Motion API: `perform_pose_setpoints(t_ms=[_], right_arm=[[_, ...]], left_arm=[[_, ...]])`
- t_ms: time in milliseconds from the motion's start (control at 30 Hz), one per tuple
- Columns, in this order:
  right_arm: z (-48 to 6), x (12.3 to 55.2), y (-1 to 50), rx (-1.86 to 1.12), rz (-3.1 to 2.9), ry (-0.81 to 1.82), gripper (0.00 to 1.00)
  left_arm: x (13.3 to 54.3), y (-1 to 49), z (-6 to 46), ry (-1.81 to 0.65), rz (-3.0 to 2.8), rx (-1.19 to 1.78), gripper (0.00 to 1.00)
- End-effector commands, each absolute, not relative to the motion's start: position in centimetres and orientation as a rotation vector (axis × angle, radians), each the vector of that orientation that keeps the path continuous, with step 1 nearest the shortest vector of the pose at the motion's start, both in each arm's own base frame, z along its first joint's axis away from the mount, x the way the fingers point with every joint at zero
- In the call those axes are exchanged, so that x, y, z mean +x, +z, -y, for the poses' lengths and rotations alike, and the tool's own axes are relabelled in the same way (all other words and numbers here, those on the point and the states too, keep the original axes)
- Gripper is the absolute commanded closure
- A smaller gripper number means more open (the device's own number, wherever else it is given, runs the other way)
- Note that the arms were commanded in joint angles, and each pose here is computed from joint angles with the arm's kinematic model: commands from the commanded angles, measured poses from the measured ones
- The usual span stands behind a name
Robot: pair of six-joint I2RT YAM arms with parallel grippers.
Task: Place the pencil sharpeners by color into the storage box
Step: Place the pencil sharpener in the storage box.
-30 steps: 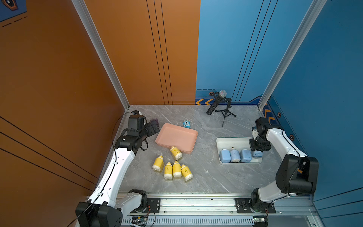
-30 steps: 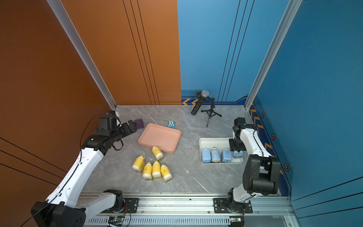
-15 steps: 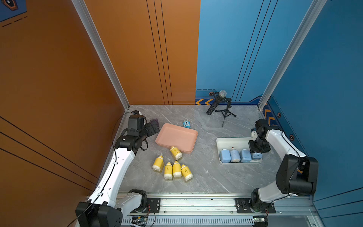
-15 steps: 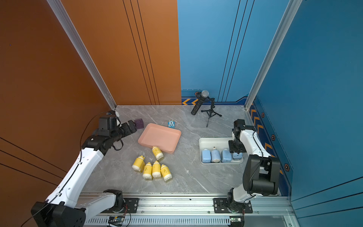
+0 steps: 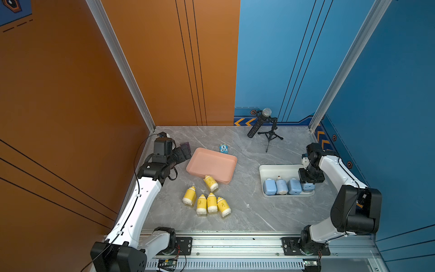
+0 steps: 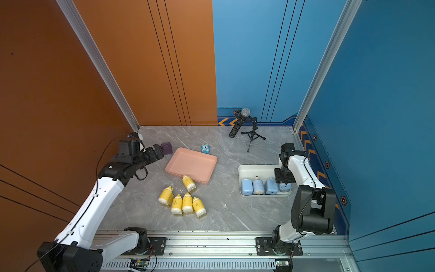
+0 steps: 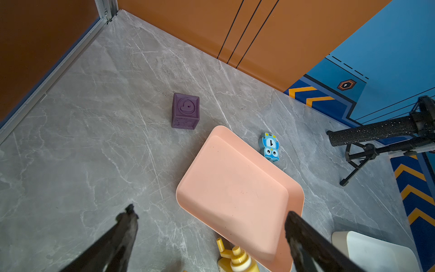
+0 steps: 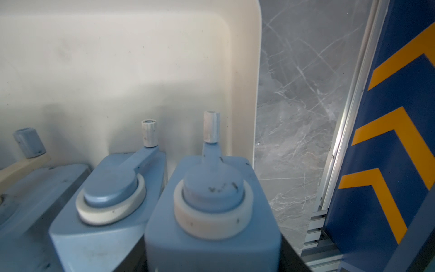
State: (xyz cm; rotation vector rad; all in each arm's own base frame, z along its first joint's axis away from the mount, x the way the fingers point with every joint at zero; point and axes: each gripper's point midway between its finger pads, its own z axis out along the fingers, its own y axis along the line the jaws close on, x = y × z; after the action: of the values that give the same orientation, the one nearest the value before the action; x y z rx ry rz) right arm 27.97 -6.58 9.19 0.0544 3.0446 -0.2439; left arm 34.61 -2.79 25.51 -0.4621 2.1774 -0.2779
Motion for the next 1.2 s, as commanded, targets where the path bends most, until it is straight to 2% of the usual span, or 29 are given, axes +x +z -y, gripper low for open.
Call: perform_pose_setpoints(t_ms=[0, 1167], right_arm=[[6.5, 27.7, 8.9, 0.074, -3.051, -0.229, 0.61], [6.1, 26.9, 6.4, 0.056, -3.15, -0.232, 0.59]], left_arm=[[34.6, 25.8, 2.7, -0.282, -2.158, -0.458, 0.02], [34.8, 25.5, 2.5, -0.277, -2.165, -0.465, 0.01]])
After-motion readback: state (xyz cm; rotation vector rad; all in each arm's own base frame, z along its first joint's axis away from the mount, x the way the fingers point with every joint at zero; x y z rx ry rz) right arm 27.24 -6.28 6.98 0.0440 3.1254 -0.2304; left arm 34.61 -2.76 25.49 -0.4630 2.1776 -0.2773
